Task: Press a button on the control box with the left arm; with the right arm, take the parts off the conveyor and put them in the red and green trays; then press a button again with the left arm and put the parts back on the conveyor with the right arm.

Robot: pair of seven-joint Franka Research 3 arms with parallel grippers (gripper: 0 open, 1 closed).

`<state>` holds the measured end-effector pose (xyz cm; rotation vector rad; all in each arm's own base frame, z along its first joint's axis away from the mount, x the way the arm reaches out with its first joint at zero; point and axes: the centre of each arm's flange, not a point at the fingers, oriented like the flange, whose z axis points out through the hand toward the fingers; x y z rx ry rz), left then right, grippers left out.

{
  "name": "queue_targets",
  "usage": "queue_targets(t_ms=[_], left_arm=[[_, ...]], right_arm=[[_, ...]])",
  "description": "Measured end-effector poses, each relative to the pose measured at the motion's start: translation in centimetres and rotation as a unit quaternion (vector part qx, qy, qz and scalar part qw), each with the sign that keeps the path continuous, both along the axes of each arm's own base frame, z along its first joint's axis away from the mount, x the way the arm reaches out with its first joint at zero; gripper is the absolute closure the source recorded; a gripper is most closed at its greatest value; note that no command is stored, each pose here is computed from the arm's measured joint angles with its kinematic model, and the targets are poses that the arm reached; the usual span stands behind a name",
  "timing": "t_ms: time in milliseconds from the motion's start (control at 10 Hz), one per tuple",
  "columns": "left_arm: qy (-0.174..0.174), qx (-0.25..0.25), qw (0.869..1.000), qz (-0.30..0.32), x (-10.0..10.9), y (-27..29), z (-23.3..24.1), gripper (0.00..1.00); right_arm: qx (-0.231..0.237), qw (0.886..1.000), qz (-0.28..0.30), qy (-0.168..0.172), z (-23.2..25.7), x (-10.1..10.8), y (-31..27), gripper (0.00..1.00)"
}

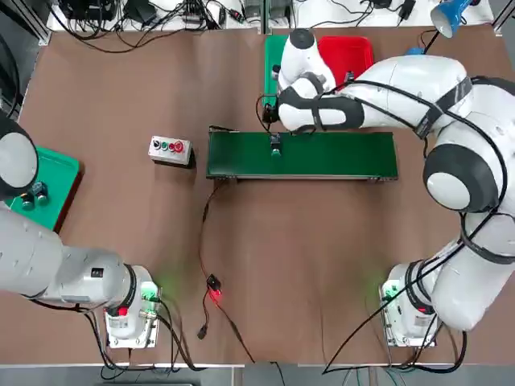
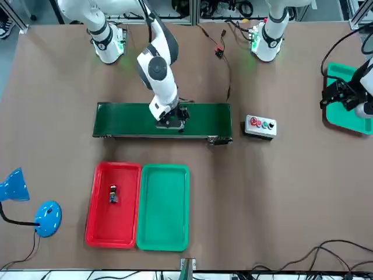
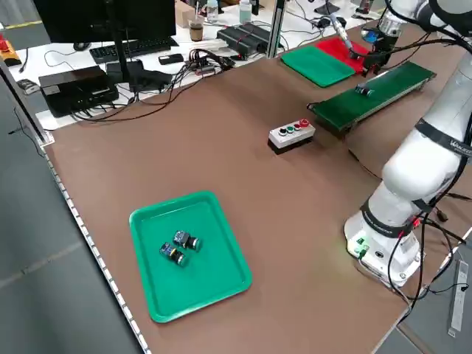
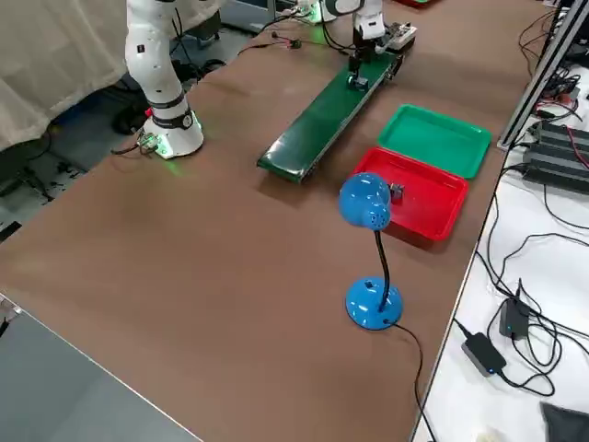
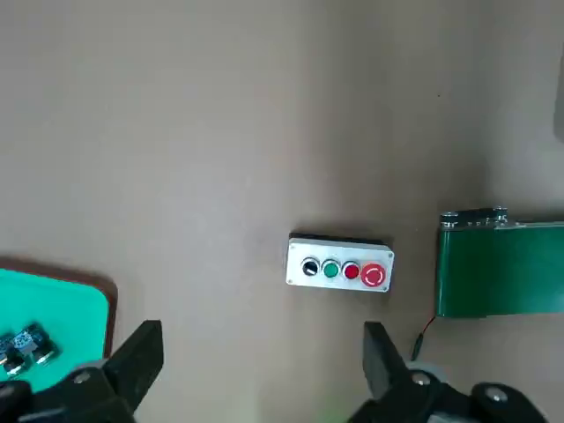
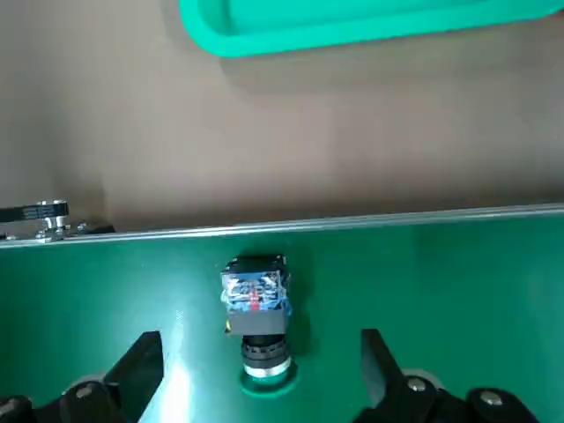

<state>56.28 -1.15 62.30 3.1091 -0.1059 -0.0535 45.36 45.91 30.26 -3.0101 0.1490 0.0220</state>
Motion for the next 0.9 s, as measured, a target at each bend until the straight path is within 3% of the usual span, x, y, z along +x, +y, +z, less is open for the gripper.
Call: queue_targets(t_ms=[300,600,900], left_arm=[[0.000,0.000,1.000,0.000,0.0,0.0,0.0,0.00],[0.000,0.000,1.000,0.000,0.0,0.0,0.0,0.00],[0.000,0.000,1.000,0.000,0.0,0.0,0.0,0.00]], right_arm=[[-0.018,1.000,0.024,-0.002,-3.8,-1.5,1.5,0.02],[-0.021,0.999,0.025,-0.005,-4.9,-1.5,1.6,0.05],[-0.017,1.000,0.016,-0.010,-4.4,-1.0,1.8,0.24]])
